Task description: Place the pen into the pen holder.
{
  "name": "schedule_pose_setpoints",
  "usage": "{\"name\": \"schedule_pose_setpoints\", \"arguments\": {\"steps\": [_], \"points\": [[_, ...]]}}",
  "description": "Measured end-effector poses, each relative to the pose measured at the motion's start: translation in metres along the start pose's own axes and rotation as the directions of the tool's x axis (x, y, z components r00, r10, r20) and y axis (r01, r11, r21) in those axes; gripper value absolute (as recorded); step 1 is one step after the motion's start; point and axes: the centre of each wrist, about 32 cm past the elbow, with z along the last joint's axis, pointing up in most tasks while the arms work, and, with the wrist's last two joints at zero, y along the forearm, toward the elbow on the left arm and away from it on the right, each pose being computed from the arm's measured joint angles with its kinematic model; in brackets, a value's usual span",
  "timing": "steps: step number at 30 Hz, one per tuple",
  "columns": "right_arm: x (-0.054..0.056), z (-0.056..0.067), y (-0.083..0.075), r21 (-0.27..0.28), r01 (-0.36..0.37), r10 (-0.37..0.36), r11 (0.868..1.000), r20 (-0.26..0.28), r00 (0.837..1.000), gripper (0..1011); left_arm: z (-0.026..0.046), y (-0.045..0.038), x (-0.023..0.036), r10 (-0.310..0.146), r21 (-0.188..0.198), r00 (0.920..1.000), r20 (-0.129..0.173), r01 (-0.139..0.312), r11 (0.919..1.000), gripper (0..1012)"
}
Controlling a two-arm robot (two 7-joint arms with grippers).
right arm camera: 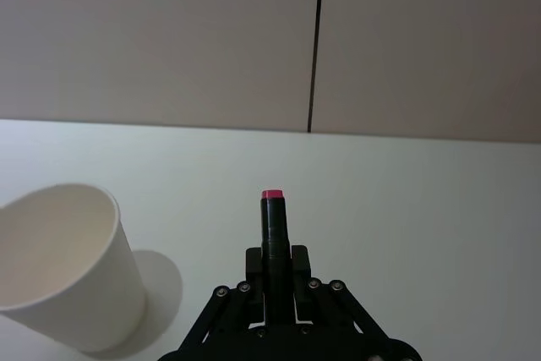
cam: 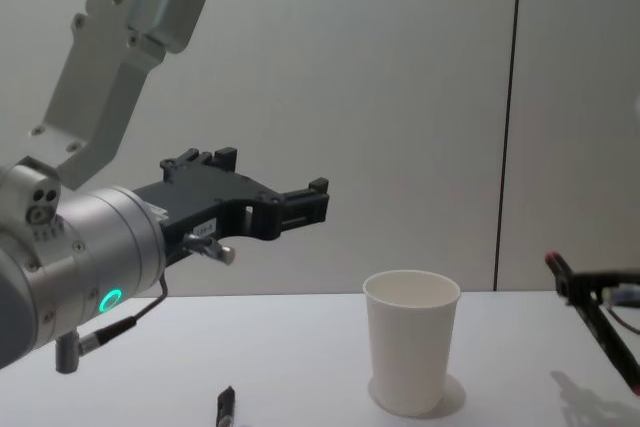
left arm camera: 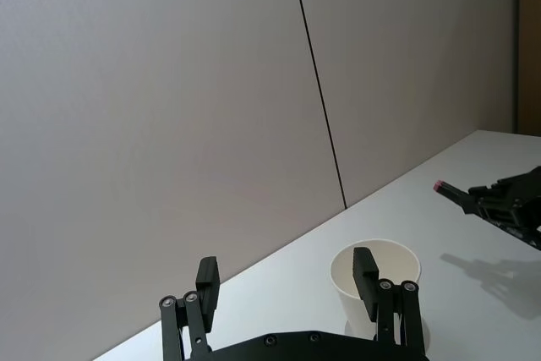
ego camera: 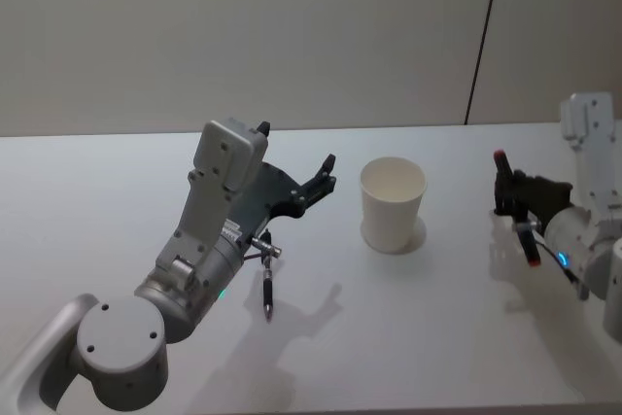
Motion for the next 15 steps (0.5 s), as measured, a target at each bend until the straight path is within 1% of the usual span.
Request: {"name": "schedule_pose_setpoints", "arguments": {"steps": [3, 4, 6, 8, 9, 10, 12, 14, 15], "points": [[-0.002, 0.001, -0.001, 0.037, -0.005, 0.005, 0.999, 0.003, 1.000, 184, 0.0000, 0.0000, 0.0000, 0.000, 0.000, 1.0000, 0.000, 0.000, 1.0000, 1004], [-0.003, 0.002, -0.002, 0.064, -0.010, 0.010, 0.998, 0.005, 1.000, 184, 0.0000, 0.0000, 0.0000, 0.000, 0.000, 1.0000, 0.000, 0.000, 1.0000, 1004], [-0.004, 0.002, -0.002, 0.087, -0.016, 0.015, 0.996, 0.007, 1.000, 184, 0.0000, 0.0000, 0.0000, 0.000, 0.000, 1.0000, 0.000, 0.000, 1.0000, 1004], [-0.007, 0.004, -0.002, 0.136, -0.029, 0.027, 0.990, 0.011, 1.000, 184, 0.0000, 0.0000, 0.0000, 0.000, 0.000, 1.0000, 0.000, 0.000, 1.0000, 1004], [-0.007, 0.004, -0.002, 0.136, -0.029, 0.027, 0.990, 0.011, 1.000, 184, 0.0000, 0.0000, 0.0000, 0.000, 0.000, 1.0000, 0.000, 0.000, 1.0000, 1004], [-0.009, 0.004, -0.002, 0.161, -0.035, 0.033, 0.986, 0.013, 0.999, 184, 0.0000, 0.0000, 0.0000, 0.000, 0.000, 1.0000, 0.000, 0.000, 1.0000, 1004], [-0.011, 0.006, -0.001, 0.185, -0.043, 0.041, 0.982, 0.015, 0.999, 184, 0.0000, 0.0000, 0.0000, 0.000, 0.000, 1.0000, 0.000, 0.000, 1.0000, 1004], [-0.014, 0.007, 0.001, 0.223, -0.056, 0.053, 0.973, 0.020, 0.998, 184, 0.0000, 0.0000, 0.0000, 0.000, 0.000, 1.0000, 0.000, 0.000, 1.0000, 1004], [-0.016, 0.008, 0.002, 0.250, -0.066, 0.062, 0.966, 0.024, 0.998, 184, 0.0000, 0.0000, 0.0000, 0.000, 0.000, 1.0000, 0.000, 0.000, 1.0000, 1004]]}}
